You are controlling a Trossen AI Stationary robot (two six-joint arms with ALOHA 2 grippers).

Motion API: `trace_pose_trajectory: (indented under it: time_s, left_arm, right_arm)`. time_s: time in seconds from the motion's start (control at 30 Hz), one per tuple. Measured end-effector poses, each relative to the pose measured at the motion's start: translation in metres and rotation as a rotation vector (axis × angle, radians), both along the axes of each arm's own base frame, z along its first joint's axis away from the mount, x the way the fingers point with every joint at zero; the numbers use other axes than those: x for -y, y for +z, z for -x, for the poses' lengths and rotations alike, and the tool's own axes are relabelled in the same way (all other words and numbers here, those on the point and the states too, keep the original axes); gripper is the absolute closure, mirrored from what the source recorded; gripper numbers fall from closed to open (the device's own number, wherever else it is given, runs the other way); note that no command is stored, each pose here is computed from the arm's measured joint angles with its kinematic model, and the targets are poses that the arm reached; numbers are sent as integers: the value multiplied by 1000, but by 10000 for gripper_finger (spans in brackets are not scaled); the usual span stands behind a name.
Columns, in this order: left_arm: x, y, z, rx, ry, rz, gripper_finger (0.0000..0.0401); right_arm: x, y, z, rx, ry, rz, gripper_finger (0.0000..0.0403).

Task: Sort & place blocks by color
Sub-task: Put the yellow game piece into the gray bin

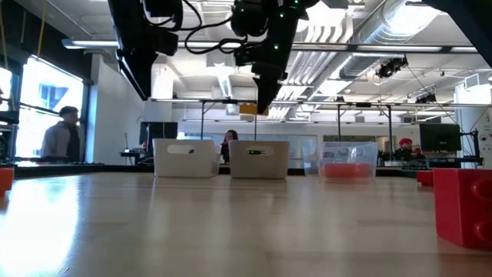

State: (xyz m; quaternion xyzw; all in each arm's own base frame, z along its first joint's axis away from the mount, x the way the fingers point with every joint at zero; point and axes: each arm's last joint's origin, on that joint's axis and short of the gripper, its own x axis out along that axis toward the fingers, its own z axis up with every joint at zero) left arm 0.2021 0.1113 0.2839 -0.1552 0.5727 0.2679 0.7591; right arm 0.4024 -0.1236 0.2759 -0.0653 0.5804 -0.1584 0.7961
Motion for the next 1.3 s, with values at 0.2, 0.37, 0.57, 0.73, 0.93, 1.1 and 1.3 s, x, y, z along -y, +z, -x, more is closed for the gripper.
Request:
trace_pose_trajectory:
  time_s: [0.2, 0.37, 0.57, 0.73, 0.93, 1.1, 1.3]
  left_arm:
    - [10, 0, -5, 1, -47, 0, 194]
    - [20, 0, -10, 1, -93, 1, 194]
    - [34, 0, -15, 5, -146, 8, 194]
    - [47, 0, -20, 10, -212, 23, 194]
    - [62, 0, -23, 10, -290, 28, 194]
    - [75, 0, -25, 25, -330, 96, 194]
    - [87, -2, -22, -22, -365, 121, 194]
  right_arm:
    - [38, -3, 10, 38, -98, 3, 283]
    - [59, -17, 19, 52, -122, -86, 283]
    - [64, -33, 21, 102, -95, -203, 283]
    - [63, -44, 22, 103, -83, -239, 283]
    - [63, -45, 22, 116, -99, -242, 282]
    - [64, -45, 21, 122, -105, -225, 252]
    - [65, -45, 22, 99, -125, -169, 196]
